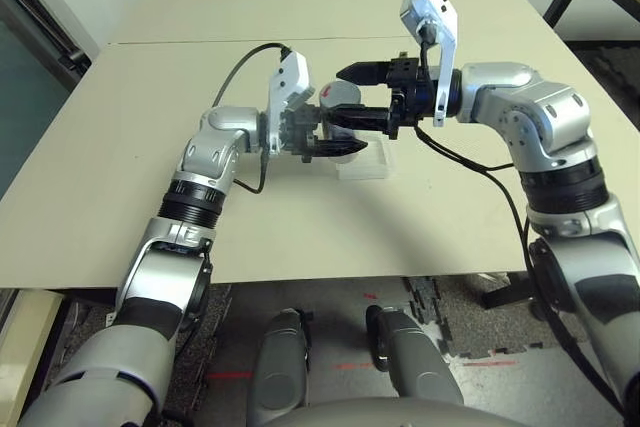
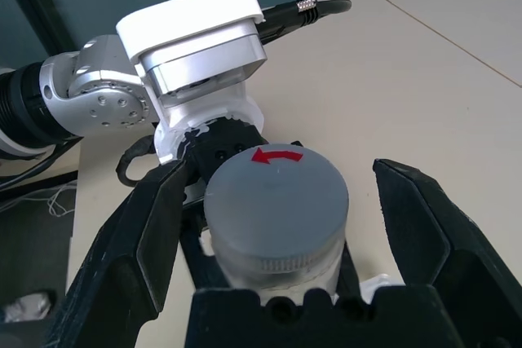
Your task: Pour the medicine from the bottle into the box.
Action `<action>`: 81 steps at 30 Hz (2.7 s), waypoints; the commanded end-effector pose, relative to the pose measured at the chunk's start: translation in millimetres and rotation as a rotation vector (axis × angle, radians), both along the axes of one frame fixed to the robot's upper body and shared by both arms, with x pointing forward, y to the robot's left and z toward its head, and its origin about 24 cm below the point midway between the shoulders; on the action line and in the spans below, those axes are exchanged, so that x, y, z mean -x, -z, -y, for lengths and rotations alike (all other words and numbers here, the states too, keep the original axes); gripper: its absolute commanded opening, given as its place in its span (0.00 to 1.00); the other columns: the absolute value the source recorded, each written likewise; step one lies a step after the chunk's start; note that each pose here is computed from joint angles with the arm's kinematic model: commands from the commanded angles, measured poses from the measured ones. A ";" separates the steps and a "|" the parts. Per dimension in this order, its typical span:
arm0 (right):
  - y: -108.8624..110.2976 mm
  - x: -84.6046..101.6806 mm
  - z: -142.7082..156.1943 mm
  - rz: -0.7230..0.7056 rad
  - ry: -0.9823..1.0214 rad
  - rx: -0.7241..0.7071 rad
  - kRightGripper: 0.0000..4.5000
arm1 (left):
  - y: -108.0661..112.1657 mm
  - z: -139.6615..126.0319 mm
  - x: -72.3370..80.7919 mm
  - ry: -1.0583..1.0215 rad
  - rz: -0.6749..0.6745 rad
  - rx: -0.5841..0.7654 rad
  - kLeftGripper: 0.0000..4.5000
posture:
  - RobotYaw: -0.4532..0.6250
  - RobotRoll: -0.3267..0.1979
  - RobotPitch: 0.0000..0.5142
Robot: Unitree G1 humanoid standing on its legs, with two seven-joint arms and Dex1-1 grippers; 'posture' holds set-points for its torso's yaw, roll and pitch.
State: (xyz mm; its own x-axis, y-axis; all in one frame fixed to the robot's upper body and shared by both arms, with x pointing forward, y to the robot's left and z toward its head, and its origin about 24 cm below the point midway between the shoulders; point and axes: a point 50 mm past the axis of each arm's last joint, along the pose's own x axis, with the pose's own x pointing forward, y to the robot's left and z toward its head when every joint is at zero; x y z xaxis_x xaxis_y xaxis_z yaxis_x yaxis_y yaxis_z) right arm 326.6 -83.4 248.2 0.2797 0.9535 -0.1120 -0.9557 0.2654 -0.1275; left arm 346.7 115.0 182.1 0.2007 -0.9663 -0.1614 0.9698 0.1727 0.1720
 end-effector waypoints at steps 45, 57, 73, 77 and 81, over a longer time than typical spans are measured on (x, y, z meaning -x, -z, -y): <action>-26.2 -55.5 38.7 0.061 0.651 -0.175 0.57 | 7.5 -4.2 -12.6 -0.152 0.043 0.004 0.56 | 0.43 0.62 0.26; 40.4 -61.1 80.3 -0.011 0.885 -0.146 0.57 | -4.6 -58.9 -57.3 -0.836 0.191 0.202 0.56 | 0.45 0.62 0.22; 122.8 -62.7 110.2 -0.150 1.082 -0.166 0.57 | 30.2 -72.8 -65.0 -1.266 0.191 0.174 0.56 | 0.47 0.62 0.20; 137.4 -61.8 107.8 -0.176 1.092 -0.153 0.57 | 35.9 -71.6 -63.6 -1.275 0.192 0.164 0.56 | 0.47 0.62 0.19; 150.4 -59.6 100.9 -0.222 1.073 -0.152 0.57 | 38.7 -73.4 -62.3 -1.281 0.199 0.156 0.56 | 0.48 0.62 0.19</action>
State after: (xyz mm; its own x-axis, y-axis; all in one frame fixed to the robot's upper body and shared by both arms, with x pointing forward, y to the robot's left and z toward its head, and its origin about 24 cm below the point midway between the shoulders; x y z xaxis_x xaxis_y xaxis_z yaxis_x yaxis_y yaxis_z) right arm 389.0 -184.8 109.0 0.9617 0.2352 -0.1407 -0.2216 0.9693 0.1062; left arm 410.3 186.6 146.0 0.9940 -0.0842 0.0695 0.0711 0.9823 0.1730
